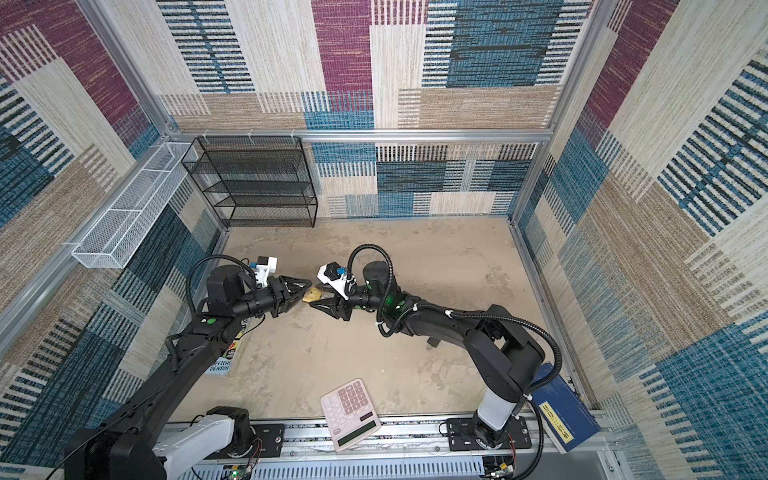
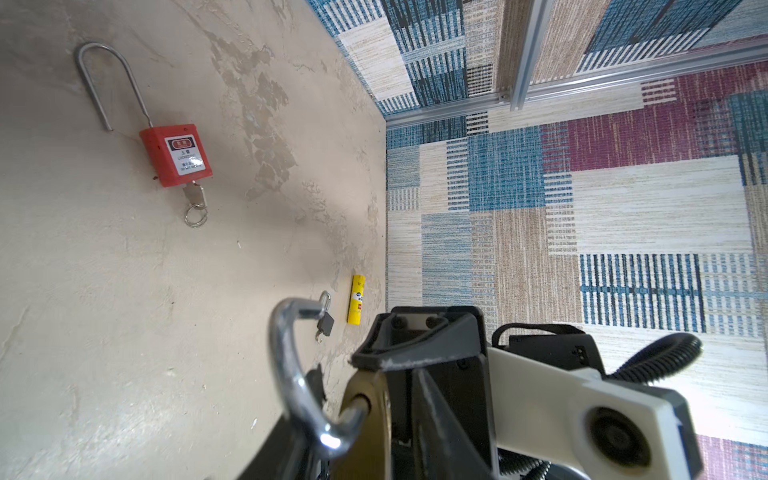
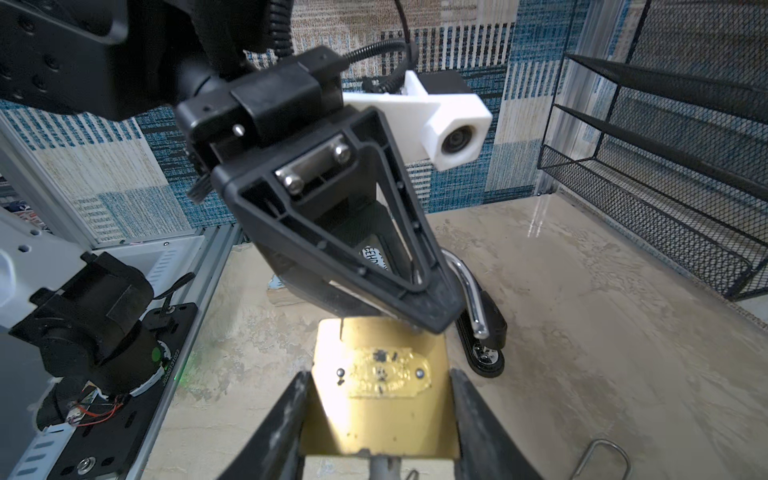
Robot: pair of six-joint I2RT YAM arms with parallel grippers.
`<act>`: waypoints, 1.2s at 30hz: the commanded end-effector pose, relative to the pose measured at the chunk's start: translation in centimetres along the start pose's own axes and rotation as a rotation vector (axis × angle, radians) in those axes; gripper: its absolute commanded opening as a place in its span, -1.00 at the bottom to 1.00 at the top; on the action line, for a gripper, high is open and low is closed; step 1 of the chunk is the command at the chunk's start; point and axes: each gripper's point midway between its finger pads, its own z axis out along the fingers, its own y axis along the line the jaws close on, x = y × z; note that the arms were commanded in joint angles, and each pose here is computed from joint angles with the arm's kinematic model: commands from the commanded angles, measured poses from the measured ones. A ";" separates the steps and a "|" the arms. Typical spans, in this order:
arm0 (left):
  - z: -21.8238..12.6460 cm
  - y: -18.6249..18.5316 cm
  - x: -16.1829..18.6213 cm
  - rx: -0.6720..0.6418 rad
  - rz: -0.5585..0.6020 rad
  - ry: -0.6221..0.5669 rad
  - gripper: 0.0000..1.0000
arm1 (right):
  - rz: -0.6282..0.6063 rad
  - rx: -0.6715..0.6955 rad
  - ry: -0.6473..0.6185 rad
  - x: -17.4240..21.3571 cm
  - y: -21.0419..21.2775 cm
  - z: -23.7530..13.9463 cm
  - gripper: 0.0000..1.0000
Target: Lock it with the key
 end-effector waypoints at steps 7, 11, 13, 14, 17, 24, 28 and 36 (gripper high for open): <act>0.4 -1.2 0.4 0.043 0.020 0.019 -0.38 | -0.023 0.000 -0.051 -1.6 -0.5 0.3 -0.19; 0.5 -1.2 0.5 0.039 0.013 0.021 -0.56 | -0.032 -0.005 -0.052 -1.8 -0.6 0.3 -0.20; 0.6 -1.2 0.4 0.041 0.012 0.020 -0.73 | -0.035 -0.007 -0.053 -1.9 -0.5 0.3 -0.19; 0.6 -1.2 0.4 0.043 0.011 0.020 -0.84 | -0.038 -0.007 -0.054 -1.9 -0.5 0.4 -0.19; 0.7 -1.3 0.3 0.048 0.010 0.017 -1.00 | -0.041 -0.006 -0.053 -1.9 -0.5 0.3 -0.08; 0.7 -2.0 -0.4 0.071 0.036 -0.009 -1.00 | -0.046 0.032 -0.057 -2.5 -1.3 -0.8 0.88; 0.5 -3.4 -1.6 0.107 0.091 -0.068 -1.00 | -0.001 0.051 -0.089 -3.5 -2.2 -3.1 0.93; -0.5 -10.4 -3.9 0.343 0.368 -0.227 -1.00 | 0.251 0.029 -0.204 -8.9 -4.3 -9.5 0.95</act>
